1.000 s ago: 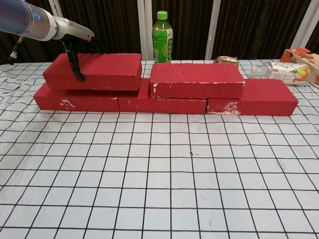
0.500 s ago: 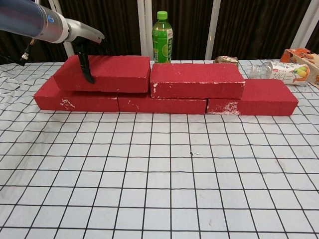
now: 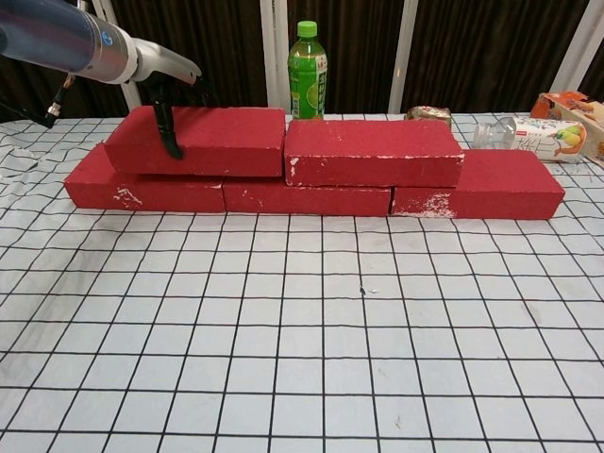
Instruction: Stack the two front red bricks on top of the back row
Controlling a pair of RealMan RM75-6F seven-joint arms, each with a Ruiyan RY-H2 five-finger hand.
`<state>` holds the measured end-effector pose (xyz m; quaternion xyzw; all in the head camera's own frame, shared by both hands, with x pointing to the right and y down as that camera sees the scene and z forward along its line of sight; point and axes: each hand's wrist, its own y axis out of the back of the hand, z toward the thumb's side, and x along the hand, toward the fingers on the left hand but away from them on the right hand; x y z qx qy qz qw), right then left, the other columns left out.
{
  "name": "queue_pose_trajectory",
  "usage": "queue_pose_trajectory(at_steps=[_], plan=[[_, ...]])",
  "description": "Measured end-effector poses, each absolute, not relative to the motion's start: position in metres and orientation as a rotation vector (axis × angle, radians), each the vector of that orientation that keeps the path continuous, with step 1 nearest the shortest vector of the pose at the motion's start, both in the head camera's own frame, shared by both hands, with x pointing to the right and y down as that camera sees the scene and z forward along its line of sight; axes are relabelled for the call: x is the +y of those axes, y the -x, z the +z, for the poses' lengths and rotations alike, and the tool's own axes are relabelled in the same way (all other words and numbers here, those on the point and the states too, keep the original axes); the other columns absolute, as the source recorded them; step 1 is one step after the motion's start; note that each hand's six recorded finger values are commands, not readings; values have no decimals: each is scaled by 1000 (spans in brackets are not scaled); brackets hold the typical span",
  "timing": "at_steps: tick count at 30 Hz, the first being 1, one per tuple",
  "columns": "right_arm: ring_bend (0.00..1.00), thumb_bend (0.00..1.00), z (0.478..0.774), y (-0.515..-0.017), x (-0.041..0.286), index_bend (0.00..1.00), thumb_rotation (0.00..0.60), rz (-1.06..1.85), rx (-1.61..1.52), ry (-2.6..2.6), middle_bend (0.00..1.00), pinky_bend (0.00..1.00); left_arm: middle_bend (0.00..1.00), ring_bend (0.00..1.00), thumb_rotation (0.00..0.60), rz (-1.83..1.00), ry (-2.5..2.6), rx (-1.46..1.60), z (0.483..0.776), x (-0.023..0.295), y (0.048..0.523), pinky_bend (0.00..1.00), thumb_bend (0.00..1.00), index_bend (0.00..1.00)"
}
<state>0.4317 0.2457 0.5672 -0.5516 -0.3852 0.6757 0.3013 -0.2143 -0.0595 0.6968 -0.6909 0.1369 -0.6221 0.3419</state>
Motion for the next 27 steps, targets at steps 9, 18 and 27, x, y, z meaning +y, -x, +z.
queue_pose_trajectory(at_steps=[9,18,27], plan=[[0,193,567,-432,246,0,600,1792,-1025,1463,0,0,207,180,600,-1615,1796,346,697,-58,209,203,138,262],[0,193,567,-432,246,0,600,1796,-1028,1457,0,0,205,180,600,-1624,1795,344,700,-56,210,202,138,262],[0,193,567,-431,246,0,600,1801,-1026,1454,0,0,199,180,600,-1620,1799,341,701,-56,208,202,138,257]])
